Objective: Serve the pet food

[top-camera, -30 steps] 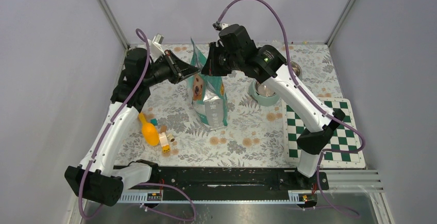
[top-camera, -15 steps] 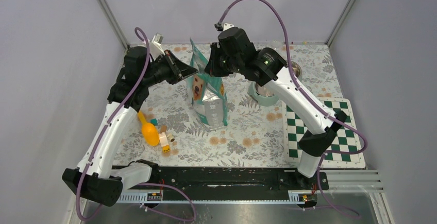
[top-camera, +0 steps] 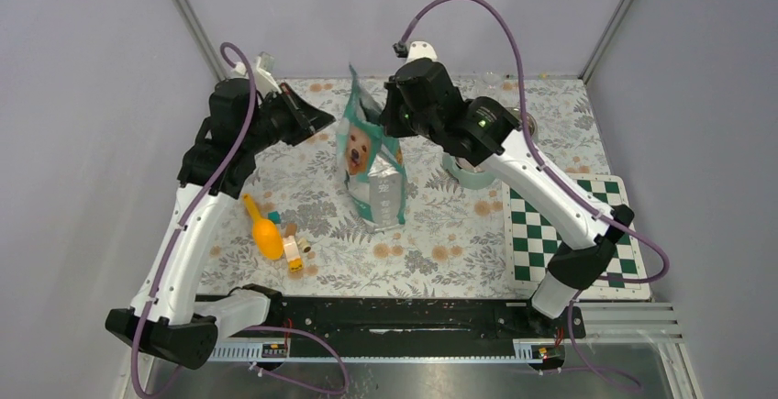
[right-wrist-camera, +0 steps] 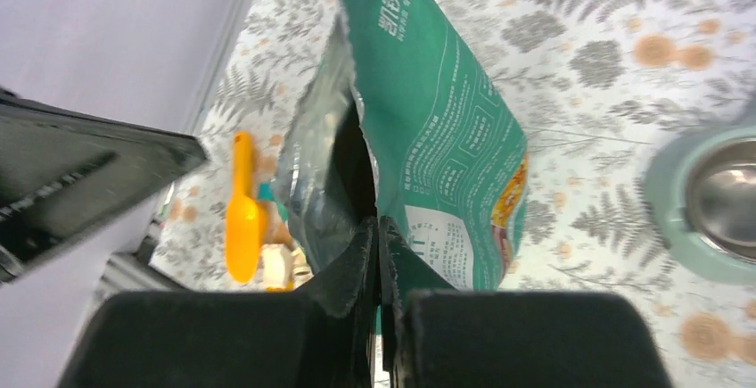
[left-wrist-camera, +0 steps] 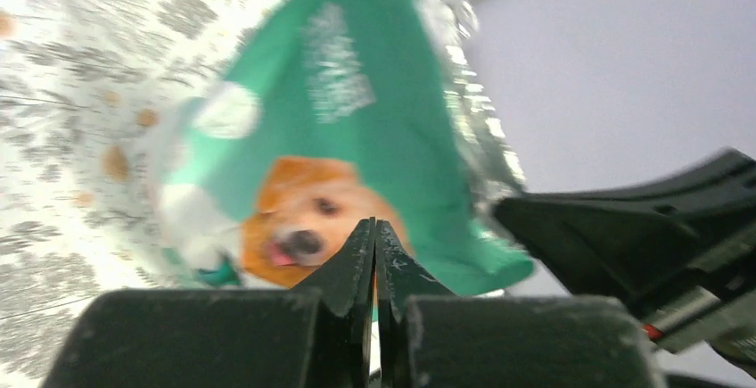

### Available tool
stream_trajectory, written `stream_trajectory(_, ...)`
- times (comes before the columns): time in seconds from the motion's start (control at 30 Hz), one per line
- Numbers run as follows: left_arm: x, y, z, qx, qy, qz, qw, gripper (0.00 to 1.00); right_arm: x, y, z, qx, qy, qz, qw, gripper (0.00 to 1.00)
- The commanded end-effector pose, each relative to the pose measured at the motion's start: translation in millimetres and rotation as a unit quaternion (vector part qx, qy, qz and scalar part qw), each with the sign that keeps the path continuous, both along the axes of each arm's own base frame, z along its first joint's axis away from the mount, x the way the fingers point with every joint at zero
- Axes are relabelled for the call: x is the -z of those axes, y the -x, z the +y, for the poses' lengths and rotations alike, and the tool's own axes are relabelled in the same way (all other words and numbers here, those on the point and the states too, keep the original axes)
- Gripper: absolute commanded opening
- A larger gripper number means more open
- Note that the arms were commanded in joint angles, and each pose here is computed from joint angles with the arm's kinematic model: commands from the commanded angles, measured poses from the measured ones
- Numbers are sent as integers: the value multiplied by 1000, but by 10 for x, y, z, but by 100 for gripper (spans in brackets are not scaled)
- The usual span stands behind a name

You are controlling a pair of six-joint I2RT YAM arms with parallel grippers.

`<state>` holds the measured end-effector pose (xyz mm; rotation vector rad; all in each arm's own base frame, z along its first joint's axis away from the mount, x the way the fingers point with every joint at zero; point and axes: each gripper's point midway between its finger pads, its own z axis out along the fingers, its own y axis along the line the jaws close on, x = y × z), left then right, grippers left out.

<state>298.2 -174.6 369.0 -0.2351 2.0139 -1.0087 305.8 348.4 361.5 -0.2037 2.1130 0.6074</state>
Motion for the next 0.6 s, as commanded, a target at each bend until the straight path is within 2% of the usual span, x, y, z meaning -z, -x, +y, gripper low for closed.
stream_trajectory(0.0, -212, -88, 450, -105, -52, -44, 992, 0, -591, -212, -659, 107, 13, -103, 989, 0)
stream_trajectory(0.1, -235, -84, 476, -111, -55, -47, 991, 0, -649, -216, -720, 113, 20, -115, 987, 0)
stream_trajectory(0.17, -265, -82, 415, -94, -49, -54, 993, 0, -712, -180, -626, 82, 10, -120, 989, 0)
stream_trajectory(0.2, -299, -77, 346, -74, -41, -62, 994, 0, -730, -148, -547, 59, 3, -120, 991, 2)
stream_trajectory(0.23, -329, -75, 273, -54, -32, -68, 996, 0, -743, -117, -466, 36, -4, -120, 992, 10)
stream_trajectory(0.27, -372, -70, 194, -32, -21, -76, 996, 3, -741, -83, -382, 13, -11, -116, 993, 18)
stream_trajectory(0.3, -408, -68, 126, -14, -11, -81, 997, 10, -711, -67, -298, -6, -13, -110, 994, 27)
stream_trajectory(0.37, -448, -60, 13, 19, 2, -86, 996, 23, -641, -57, -188, -28, -10, -96, 995, 36)
stream_trajectory(0.47, -491, -55, -81, 43, 12, -92, 995, 35, -492, -98, -93, -40, 15, -73, 996, 41)
stream_trajectory(0.57, -504, -50, -143, 57, 21, -94, 994, 41, -398, -136, -21, -47, 31, -54, 997, 41)
